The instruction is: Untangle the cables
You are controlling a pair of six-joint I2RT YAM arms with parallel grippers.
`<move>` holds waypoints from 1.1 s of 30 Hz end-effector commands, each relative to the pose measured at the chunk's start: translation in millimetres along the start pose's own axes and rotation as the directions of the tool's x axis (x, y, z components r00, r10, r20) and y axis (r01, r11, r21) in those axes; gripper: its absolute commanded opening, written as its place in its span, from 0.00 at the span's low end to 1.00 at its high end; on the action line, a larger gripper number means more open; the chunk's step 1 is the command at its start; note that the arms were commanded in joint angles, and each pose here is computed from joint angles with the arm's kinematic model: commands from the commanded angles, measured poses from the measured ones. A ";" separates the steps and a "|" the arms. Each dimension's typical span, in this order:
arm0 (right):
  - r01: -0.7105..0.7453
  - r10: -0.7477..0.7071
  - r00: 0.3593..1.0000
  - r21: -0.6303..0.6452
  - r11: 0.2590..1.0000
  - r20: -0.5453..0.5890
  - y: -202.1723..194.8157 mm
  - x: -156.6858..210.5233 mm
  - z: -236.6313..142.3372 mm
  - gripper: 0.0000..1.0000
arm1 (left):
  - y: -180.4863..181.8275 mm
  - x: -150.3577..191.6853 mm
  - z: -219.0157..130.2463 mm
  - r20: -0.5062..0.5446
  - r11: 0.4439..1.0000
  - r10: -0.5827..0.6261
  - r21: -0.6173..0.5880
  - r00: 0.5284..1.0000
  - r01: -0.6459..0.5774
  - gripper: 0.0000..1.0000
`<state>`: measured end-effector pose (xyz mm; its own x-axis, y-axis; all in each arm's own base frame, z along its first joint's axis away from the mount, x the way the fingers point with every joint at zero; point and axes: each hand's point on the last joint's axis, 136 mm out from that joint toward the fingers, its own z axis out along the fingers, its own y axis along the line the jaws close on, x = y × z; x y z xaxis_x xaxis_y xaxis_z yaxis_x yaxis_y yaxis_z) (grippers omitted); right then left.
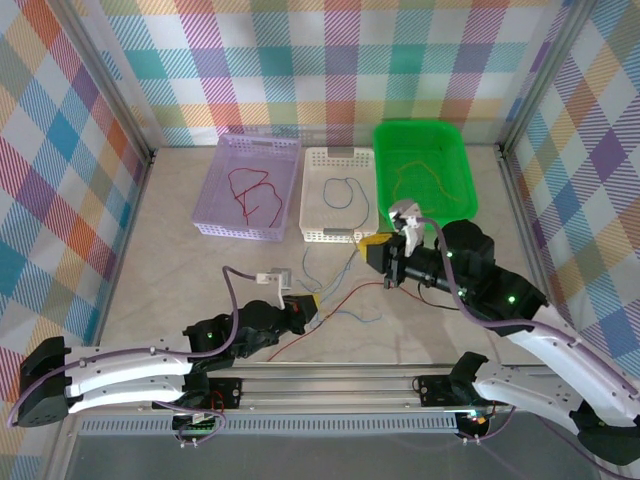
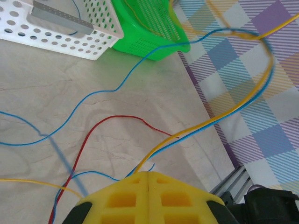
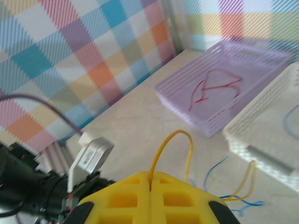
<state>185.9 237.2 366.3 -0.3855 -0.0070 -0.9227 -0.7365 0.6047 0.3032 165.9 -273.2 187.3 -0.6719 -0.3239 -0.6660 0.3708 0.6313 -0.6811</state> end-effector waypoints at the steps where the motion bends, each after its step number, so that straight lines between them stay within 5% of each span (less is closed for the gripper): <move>1: 0.033 -0.041 0.998 0.135 0.990 0.058 -19.2 -23.4 -18.7 0.00 | 12.1 1.8 -6.3 0.013 1.000 -0.010 -0.027 1.000 0.010 0.00; 9: 0.019 -0.021 0.996 0.023 1.000 0.089 6.3 -50.9 -29.4 0.00 | 18.1 3.1 -14.5 0.021 0.999 -0.033 -0.008 0.999 0.033 0.00; 16: 0.016 -0.011 0.999 -0.121 0.993 0.043 31.5 -49.9 -21.0 0.00 | 0.6 9.6 -11.0 -0.015 0.996 -0.036 0.082 0.999 0.037 0.46; 21: 0.000 0.003 1.000 -0.158 0.988 0.018 35.9 -44.4 -12.8 0.00 | -17.3 12.9 -7.1 -0.042 0.986 -0.042 0.159 0.998 0.048 0.63; 33: -0.049 0.042 0.998 -0.187 0.981 -0.041 35.3 -29.1 10.4 0.00 | -69.1 10.3 -2.9 -0.080 0.961 0.027 0.276 0.996 -0.004 0.67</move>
<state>177.1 261.5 399.2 -0.4325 -0.0299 -0.9011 -0.8003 0.4731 0.3684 139.8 -304.2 194.0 -0.7366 -0.2494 -0.6286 0.4657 0.4869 -0.7389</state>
